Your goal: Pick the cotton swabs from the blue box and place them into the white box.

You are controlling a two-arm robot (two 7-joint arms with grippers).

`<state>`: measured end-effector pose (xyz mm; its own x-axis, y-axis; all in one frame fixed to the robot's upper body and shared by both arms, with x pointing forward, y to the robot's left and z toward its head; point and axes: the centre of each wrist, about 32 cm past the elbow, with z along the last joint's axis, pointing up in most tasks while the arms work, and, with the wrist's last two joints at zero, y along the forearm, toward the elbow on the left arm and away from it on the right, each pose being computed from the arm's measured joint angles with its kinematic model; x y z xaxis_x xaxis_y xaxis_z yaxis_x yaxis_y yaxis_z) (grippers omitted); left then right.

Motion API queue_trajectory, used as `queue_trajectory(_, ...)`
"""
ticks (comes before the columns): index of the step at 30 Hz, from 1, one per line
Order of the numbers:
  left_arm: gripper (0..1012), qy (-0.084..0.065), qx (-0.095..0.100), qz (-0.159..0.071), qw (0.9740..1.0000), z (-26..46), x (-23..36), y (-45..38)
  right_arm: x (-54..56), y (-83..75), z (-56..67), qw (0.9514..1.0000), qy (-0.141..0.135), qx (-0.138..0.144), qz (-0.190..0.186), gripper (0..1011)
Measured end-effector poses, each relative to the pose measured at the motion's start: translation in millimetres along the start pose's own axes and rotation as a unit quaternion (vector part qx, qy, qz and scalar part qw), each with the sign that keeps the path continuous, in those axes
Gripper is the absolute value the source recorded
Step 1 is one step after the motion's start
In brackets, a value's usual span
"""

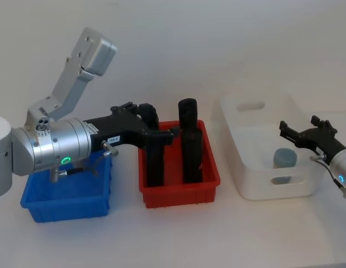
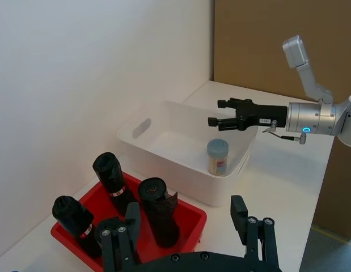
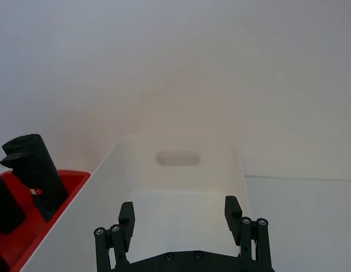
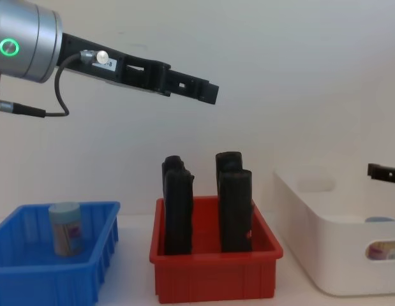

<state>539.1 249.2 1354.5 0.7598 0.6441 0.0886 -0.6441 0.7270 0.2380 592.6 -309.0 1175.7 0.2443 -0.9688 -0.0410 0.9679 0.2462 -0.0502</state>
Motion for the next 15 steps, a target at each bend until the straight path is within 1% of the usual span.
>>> queue_trajectory(10, 1004, 0.000, 0.000, 0.000, 1.0000, 0.0, 0.0, 0.0, -2.7, -9.0, 9.3, 0.9985, -0.006, 0.054, -0.004, 1002)
queue_trajectory(15, 1004, 0.000, 0.000, 0.000, 1.0000, 0.0, 0.0, 0.0, -4.2, -13.5, 12.7, 0.9974, -0.008, 0.072, -0.005, 1002)
